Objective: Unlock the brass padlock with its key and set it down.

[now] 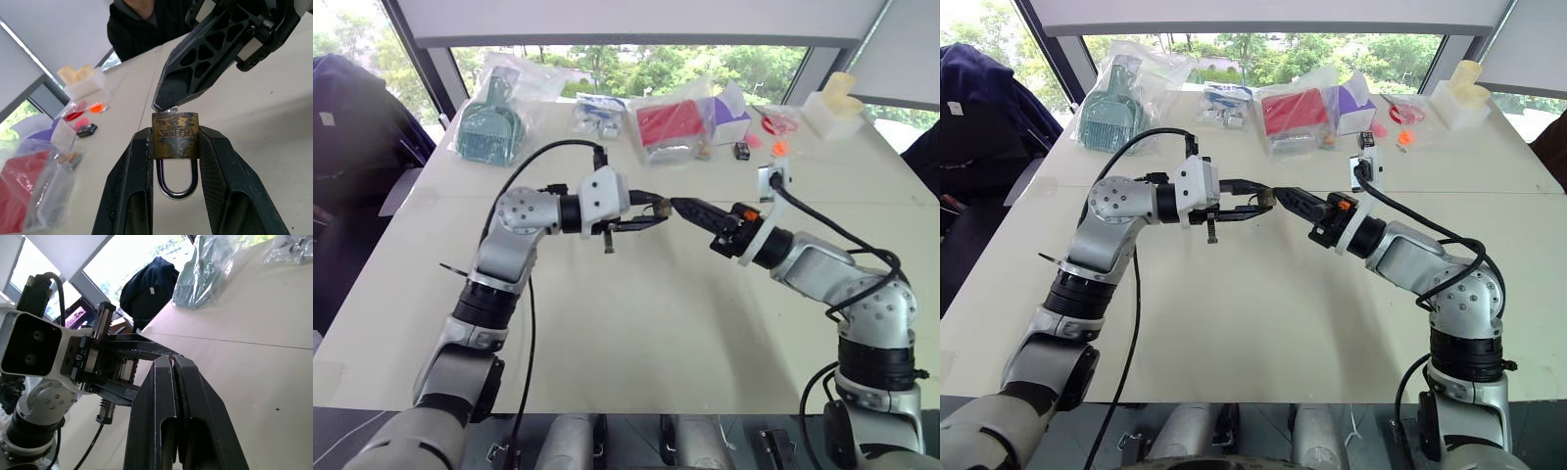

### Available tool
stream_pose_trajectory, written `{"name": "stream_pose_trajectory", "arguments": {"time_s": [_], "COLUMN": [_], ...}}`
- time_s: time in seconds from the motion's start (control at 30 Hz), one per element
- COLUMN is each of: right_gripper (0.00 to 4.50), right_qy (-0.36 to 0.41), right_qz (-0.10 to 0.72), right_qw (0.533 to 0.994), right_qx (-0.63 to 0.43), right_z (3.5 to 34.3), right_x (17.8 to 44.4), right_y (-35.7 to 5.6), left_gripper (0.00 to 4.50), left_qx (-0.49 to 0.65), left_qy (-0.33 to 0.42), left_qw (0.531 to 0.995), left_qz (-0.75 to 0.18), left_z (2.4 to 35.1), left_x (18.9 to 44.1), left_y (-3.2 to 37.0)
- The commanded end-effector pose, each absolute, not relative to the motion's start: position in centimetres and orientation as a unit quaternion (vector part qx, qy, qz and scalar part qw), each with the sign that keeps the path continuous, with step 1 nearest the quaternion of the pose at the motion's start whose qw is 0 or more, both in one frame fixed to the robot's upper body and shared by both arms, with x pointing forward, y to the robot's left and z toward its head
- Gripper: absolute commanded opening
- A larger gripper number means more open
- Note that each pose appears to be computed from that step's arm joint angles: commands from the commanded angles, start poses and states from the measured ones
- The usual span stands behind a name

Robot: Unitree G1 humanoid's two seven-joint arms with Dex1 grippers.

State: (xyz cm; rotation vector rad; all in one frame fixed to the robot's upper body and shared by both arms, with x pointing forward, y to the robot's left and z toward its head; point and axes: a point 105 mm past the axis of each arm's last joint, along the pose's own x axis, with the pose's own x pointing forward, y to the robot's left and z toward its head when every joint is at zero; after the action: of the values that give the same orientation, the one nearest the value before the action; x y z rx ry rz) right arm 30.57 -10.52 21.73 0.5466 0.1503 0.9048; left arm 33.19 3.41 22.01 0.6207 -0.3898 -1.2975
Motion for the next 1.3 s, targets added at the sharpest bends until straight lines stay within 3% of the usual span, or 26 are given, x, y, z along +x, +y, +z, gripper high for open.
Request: {"name": "stream_pose_trajectory", "arguments": {"time_s": [0.03,0.37,0.53,0.63,0.83,1.27,1.3], "right_gripper": [0.02,0.02,0.02,0.85,3.83,3.83,3.29], "right_qy": [0.056,0.055,0.048,0.045,0.027,-0.014,-0.013], "right_qz": [0.439,0.387,0.385,0.400,0.393,0.368,0.369], "right_qw": [0.854,0.832,0.847,0.863,0.887,0.896,0.896], "right_qx": [0.274,0.395,0.363,0.304,0.239,0.247,0.248], "right_z": [22.5,22.6,22.5,22.0,21.8,22.9,22.9], "right_x": [30.0,31.2,30.9,30.2,30.4,31.8,31.8], "right_y": [-10.1,-9.6,-9.3,-9.0,-9.8,-11.2,-11.1], "left_gripper": [0.71,0.71,0.71,0.71,0.71,0.71,0.71], "left_qx": [0.311,0.399,0.387,0.369,0.359,0.355,0.354], "left_qy": [-0.234,-0.327,-0.314,-0.304,-0.288,-0.287,-0.287], "left_qw": [0.732,0.706,0.717,0.730,0.727,0.719,0.719], "left_qz": [-0.559,-0.484,-0.488,-0.489,-0.510,-0.524,-0.524], "left_z": [24.1,24.9,24.3,24.5,24.0,23.6,23.6], "left_x": [33.1,33.7,34.0,34.4,34.2,33.4,33.4], "left_y": [3.2,3.3,3.5,3.7,3.5,3.6,3.6]}}
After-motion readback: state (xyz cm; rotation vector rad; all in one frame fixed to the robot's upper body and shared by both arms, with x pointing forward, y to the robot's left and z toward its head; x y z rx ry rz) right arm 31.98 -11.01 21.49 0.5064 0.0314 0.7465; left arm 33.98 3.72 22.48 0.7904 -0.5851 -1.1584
